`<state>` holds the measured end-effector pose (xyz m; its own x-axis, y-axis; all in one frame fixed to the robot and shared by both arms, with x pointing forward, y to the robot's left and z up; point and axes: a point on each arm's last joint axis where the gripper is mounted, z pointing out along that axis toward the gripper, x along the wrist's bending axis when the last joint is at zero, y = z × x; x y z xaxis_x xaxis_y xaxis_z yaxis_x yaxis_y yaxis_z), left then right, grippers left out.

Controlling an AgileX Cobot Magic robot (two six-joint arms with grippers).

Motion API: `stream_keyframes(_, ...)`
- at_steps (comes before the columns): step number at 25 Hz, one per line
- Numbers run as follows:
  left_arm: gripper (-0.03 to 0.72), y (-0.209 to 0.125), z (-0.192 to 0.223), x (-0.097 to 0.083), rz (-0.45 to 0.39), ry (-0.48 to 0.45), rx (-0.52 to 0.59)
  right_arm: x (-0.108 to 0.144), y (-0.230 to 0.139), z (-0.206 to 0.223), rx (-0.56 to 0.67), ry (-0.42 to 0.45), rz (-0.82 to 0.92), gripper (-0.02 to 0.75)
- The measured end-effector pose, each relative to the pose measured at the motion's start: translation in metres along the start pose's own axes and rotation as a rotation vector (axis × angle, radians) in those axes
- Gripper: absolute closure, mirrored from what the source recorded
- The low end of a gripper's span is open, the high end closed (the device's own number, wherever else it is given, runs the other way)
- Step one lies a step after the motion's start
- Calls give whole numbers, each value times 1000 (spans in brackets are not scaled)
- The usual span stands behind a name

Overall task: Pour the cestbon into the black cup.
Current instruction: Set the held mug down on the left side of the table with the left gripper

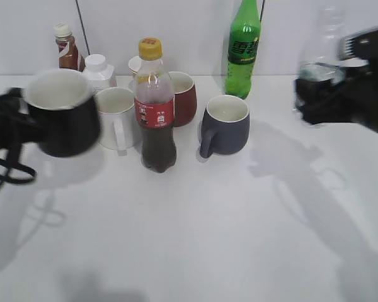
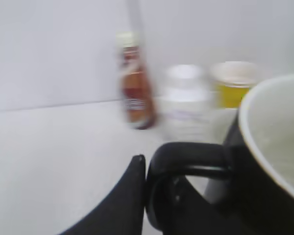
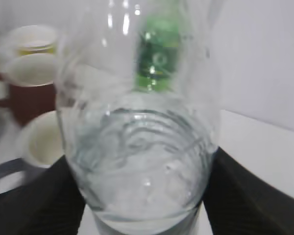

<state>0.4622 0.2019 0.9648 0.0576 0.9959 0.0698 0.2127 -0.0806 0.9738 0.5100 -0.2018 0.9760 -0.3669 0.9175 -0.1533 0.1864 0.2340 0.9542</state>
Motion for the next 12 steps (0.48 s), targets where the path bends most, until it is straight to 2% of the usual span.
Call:
stream_keyframes(4,635,-1,13,40,-50,155,-7,-27,-8,-2,-21,-67,65,239)
stream_keyframes(7,635,-6,26,65,-92,202,-29,-29,-17,4,-23,-71,69,239)
stream_keyframes(10,635,-19,41,82,-60,220,-57,-26,-30,13,-23,-52,83,239)
stream_keyframes(12,635,-35,50,90,-42,239,-36,-25,-39,19,-32,-43,107,239)
